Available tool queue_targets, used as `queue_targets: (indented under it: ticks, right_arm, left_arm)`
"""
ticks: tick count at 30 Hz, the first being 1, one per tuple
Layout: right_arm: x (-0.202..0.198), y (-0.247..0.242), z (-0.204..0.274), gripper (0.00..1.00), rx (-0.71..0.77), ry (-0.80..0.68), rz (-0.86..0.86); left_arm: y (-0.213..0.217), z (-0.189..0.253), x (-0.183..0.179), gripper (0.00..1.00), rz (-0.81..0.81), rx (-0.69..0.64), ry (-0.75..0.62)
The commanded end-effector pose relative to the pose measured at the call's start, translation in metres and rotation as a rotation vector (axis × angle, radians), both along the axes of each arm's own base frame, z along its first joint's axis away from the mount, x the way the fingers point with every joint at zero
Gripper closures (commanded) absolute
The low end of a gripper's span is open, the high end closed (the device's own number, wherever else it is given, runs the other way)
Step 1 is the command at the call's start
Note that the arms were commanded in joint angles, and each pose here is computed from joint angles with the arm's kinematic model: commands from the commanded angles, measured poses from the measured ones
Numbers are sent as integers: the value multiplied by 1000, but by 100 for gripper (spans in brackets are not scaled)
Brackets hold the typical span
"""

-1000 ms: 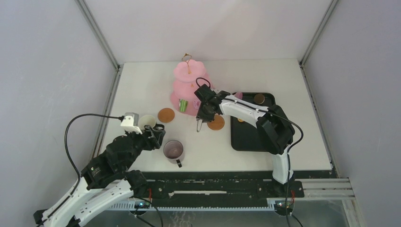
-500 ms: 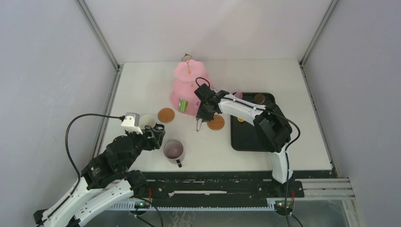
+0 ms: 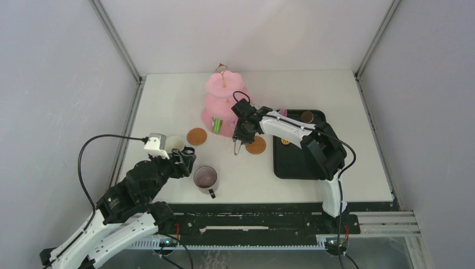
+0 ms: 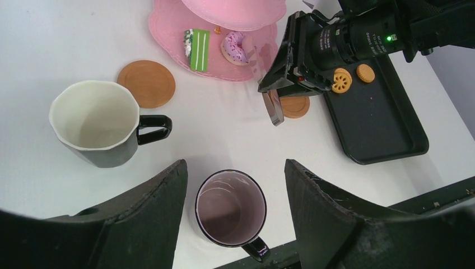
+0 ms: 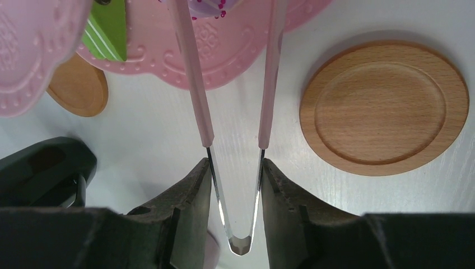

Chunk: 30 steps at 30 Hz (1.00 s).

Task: Serve the afternoon tea

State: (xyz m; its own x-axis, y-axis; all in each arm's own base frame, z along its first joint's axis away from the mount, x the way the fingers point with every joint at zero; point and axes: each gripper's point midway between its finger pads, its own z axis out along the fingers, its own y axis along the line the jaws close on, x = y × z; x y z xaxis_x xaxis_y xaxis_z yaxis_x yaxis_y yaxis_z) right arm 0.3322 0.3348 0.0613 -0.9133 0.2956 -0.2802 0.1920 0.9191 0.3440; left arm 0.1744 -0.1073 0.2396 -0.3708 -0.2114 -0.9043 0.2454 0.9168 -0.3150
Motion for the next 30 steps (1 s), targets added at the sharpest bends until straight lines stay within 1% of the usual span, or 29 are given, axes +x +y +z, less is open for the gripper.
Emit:
queue_targets:
  ticks: [1,20,30]
  right_arm:
    - [9,3,29,56,50,-69,-4]
    - [4,-6,54,59,44,-128,3]
    - [-19,-25,65,60,-2,-146,13]
  left_arm:
    - [-5,3,2,31,-18,2,-13]
    - [-4,11,3,31,-6,-22,-24]
    - [-6,15,2,31,-7,-45,-25]
